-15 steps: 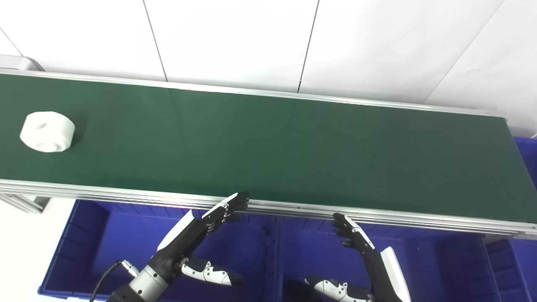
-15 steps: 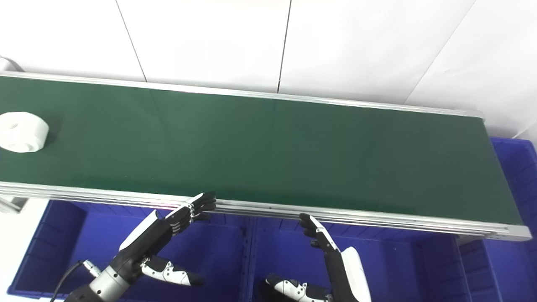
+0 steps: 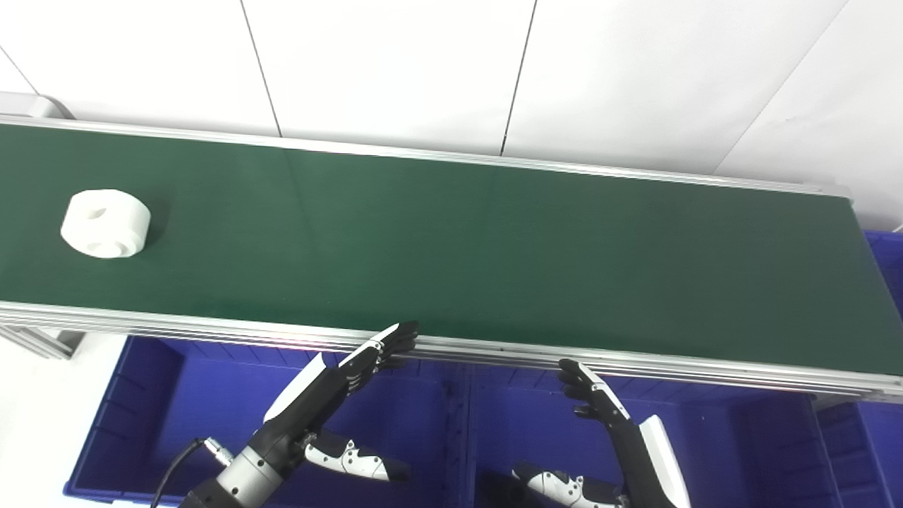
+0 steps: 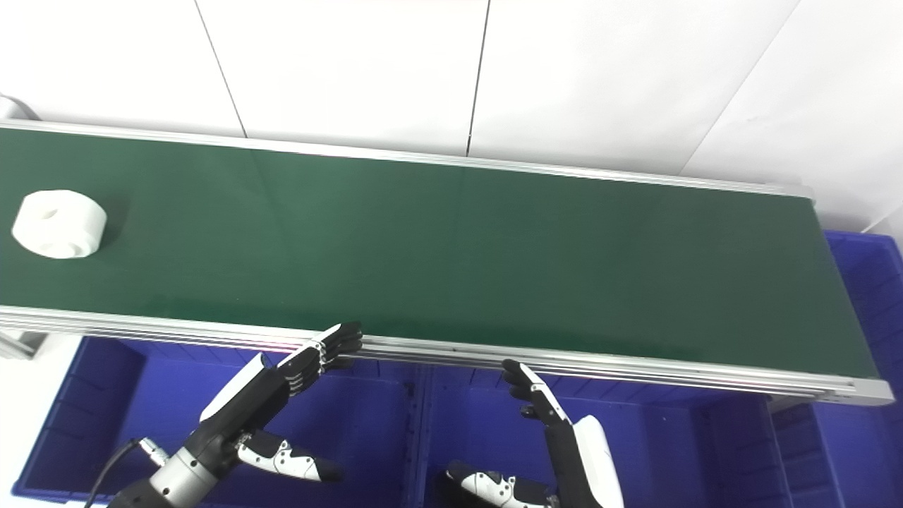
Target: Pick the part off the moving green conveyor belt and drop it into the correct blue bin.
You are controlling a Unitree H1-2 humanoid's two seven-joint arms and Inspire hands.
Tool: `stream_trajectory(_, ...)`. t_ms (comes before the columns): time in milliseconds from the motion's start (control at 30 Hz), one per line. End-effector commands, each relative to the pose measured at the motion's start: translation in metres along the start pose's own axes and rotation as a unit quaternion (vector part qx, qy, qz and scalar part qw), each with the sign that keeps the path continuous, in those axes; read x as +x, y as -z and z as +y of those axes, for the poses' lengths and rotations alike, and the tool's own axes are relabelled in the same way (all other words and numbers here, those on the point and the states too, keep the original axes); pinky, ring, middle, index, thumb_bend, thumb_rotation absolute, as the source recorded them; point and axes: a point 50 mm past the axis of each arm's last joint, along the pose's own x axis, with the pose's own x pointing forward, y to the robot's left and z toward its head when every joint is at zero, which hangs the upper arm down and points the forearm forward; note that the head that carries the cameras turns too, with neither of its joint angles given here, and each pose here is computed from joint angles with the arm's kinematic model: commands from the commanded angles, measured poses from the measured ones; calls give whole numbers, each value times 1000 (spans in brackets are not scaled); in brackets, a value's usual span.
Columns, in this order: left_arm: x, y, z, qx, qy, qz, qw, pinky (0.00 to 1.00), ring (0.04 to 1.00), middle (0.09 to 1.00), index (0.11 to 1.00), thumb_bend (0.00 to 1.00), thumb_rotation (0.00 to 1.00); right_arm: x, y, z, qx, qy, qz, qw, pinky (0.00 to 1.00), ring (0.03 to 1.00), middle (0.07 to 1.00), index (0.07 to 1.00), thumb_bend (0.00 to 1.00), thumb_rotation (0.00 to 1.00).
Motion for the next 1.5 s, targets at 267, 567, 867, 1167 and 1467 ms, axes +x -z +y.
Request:
stream_trajectory(267, 4, -7, 4, 0, -9, -21, 1000, 868, 918, 946, 943, 755, 229, 0, -8, -2, 3, 5, -22, 1000, 743, 819, 847, 876, 797, 298)
stream_trajectory(567, 3, -3, -7, 16, -3, -8, 1000, 850, 916, 950, 949, 766, 279, -5, 6, -5, -1, 3, -20, 1000, 737, 812, 846, 873, 797, 255)
stream_trajectory(867, 10, 14, -27, 34, -5, -19, 999, 750, 850, 914, 927, 794, 303, -10, 21, -11, -11, 2, -7, 1000, 743, 821, 848, 880, 785, 244)
stream_trajectory(1167, 13, 17, -27, 30, -4, -29, 999, 759, 857, 916, 929, 802, 241, -6, 23, -9, -15, 1, -1, 1000, 740, 817, 839, 870, 795, 190)
stream_trajectory(1467, 13, 12, -19, 33, -11, -43, 998, 773, 868, 921, 932, 796, 253, 0, 23, -2, -17, 5, -7, 1000, 685, 781, 812, 853, 821, 243)
